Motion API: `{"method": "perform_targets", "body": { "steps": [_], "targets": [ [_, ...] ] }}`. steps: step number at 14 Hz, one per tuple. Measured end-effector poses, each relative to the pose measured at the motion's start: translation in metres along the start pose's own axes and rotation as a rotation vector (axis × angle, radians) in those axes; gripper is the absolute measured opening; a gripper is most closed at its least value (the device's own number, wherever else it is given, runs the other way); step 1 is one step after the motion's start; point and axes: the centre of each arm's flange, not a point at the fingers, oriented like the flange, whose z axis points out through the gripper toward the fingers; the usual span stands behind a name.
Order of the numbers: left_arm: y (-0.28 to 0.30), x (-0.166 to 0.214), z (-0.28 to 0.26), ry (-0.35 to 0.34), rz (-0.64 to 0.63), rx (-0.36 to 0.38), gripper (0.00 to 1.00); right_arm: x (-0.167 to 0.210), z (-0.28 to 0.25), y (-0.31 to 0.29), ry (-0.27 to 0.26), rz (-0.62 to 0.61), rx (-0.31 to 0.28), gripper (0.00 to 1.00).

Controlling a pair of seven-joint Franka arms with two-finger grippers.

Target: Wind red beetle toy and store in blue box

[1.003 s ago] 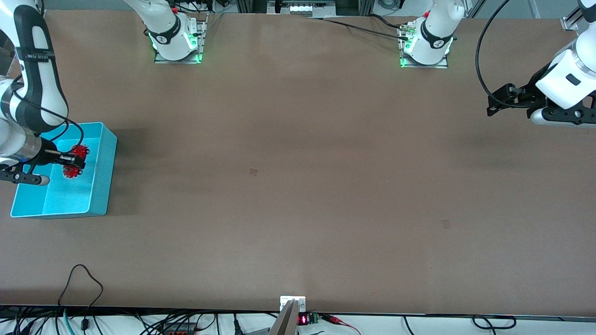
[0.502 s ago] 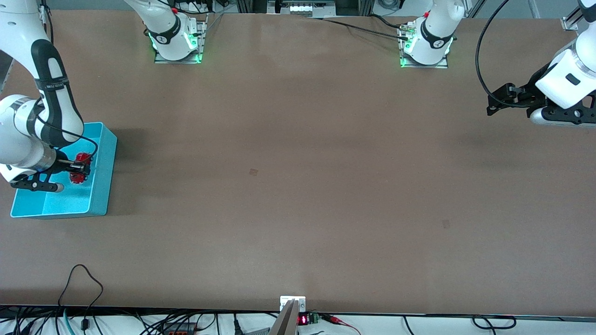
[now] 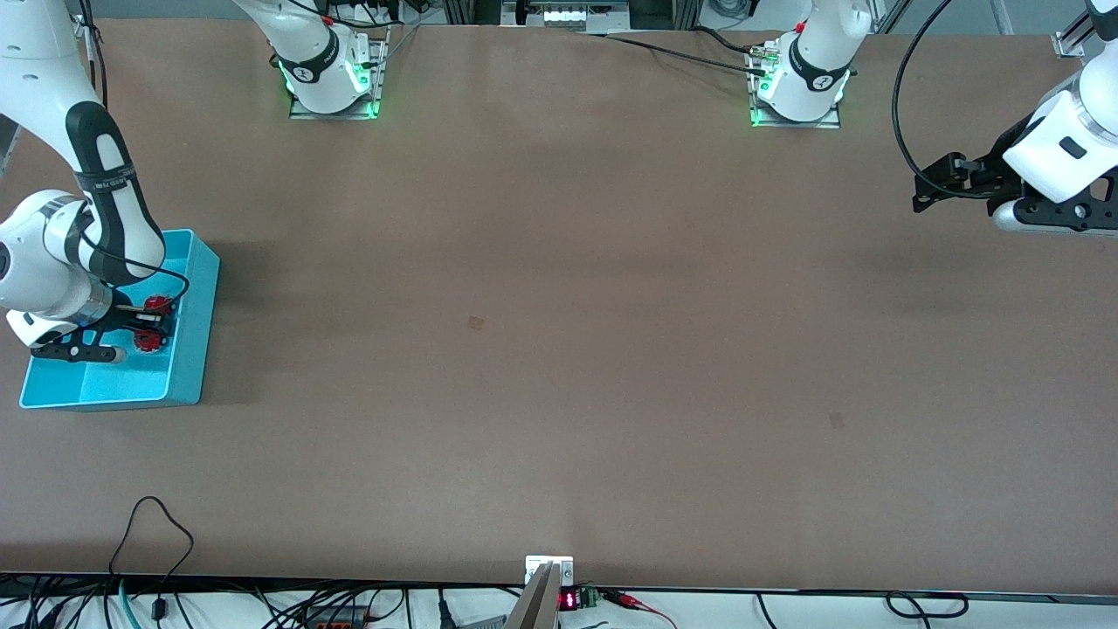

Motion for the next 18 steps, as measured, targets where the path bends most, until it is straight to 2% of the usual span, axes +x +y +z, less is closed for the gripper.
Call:
{"method": "perform_targets", "body": {
  "steps": [3,5,8,9,13,16,18],
  "targets": [
    [0.000,0.000,0.000,0.000,-0.001,0.000,1.00,0.003,0.001,-0.001,0.009,-0.007,-0.003,0.50],
    [-0.001,0.000,0.000,0.000,-0.001,0.000,1.00,0.004,-0.003,0.003,0.017,-0.015,-0.004,0.66],
    [-0.001,0.000,-0.001,0.001,-0.001,0.000,1.00,0.011,-0.041,0.007,0.029,-0.010,0.017,0.97],
    [-0.001,0.000,-0.001,0.001,-0.001,0.000,1.00,0.013,-0.065,0.008,0.031,-0.010,0.026,1.00],
    [-0.001,0.000,-0.001,0.001,-0.001,0.000,1.00,0.016,-0.180,0.006,0.026,-0.022,0.077,1.00],
    [0.000,-0.001,-0.001,0.002,-0.001,0.000,1.00,0.023,-0.265,-0.024,0.041,-0.044,0.164,1.00],
    [0.000,-0.001,-0.001,0.002,0.000,0.000,1.00,0.023,-0.305,-0.051,0.040,-0.025,0.186,1.00]
  ]
}}
